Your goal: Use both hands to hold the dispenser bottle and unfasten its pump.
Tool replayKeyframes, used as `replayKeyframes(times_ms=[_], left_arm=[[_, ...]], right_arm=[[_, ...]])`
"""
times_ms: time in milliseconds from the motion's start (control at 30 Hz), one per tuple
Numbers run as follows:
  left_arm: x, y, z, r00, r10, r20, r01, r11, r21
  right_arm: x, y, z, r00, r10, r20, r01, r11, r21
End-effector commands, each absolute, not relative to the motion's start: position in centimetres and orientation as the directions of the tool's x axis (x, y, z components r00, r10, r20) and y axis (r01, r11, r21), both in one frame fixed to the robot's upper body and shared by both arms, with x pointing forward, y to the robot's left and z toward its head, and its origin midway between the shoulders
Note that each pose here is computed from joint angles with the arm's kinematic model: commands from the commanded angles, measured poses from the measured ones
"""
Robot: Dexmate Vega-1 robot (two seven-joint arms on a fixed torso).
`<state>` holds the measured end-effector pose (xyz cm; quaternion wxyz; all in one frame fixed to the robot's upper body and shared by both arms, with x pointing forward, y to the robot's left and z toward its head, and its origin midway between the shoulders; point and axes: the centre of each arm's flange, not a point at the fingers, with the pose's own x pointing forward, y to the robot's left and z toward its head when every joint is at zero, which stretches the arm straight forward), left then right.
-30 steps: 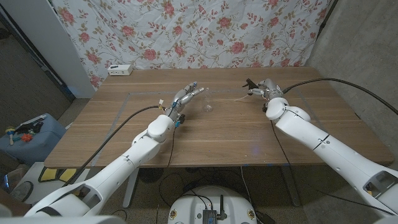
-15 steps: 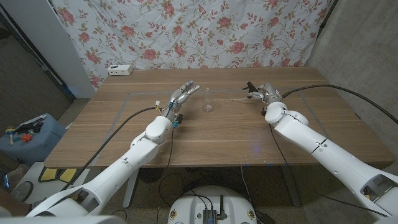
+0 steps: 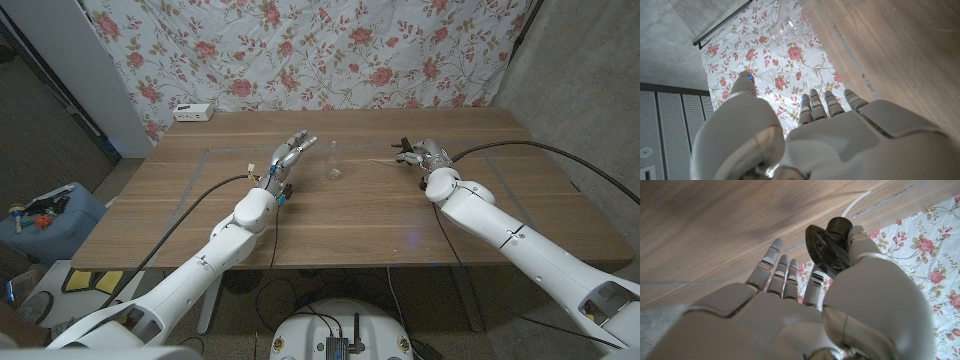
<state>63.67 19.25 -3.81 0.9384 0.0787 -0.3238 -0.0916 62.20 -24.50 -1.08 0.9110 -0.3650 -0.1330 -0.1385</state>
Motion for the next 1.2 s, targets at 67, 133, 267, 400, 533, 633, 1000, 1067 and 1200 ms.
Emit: replayKeyframes(times_ms=[67, 133, 267, 400, 533, 633, 1000, 1067, 1200], left_arm=[[64.00, 19.21, -4.21, 0.778, -0.216, 0.589, 0.123, 0.973, 0.194], [64.04, 19.17, -4.21, 0.779, -0.217, 0.588, 0.124, 0.973, 0.196], [64.09, 19.17, -4.18, 0.782, -0.217, 0.585, 0.124, 0.973, 0.196], [64.14, 19.20, -4.13, 0.783, -0.217, 0.583, 0.123, 0.973, 0.197], [64.23, 19.18, -4.06, 0.784, -0.218, 0.581, 0.124, 0.972, 0.198], [64.33, 19.13, -4.03, 0.782, -0.221, 0.583, 0.128, 0.972, 0.197], [64.59, 19.09, -3.96, 0.775, -0.239, 0.585, 0.150, 0.969, 0.196], [64.57, 19.18, -3.92, 0.778, -0.239, 0.581, 0.148, 0.969, 0.200], [64.57, 19.33, -3.90, 0.776, -0.245, 0.581, 0.158, 0.968, 0.197]], right_arm=[[62.73, -24.45, -1.36, 0.941, -0.119, 0.317, 0.308, 0.692, -0.653], [62.82, -24.41, -1.31, 0.942, -0.115, 0.314, 0.303, 0.692, -0.655], [62.98, -24.37, -1.23, 0.946, -0.100, 0.308, 0.288, 0.693, -0.661], [63.16, -24.29, -1.16, 0.950, -0.078, 0.303, 0.270, 0.693, -0.669], [63.25, -24.28, -1.11, 0.951, -0.067, 0.303, 0.262, 0.696, -0.668], [63.26, -24.32, -1.06, 0.950, -0.056, 0.306, 0.256, 0.699, -0.667], [62.98, -24.82, -0.72, 0.944, -0.026, 0.329, 0.245, 0.722, -0.647], [62.97, -24.91, -0.68, 0.944, -0.019, 0.329, 0.239, 0.726, -0.644], [63.01, -25.07, -0.59, 0.942, 0.010, 0.335, 0.218, 0.741, -0.635]])
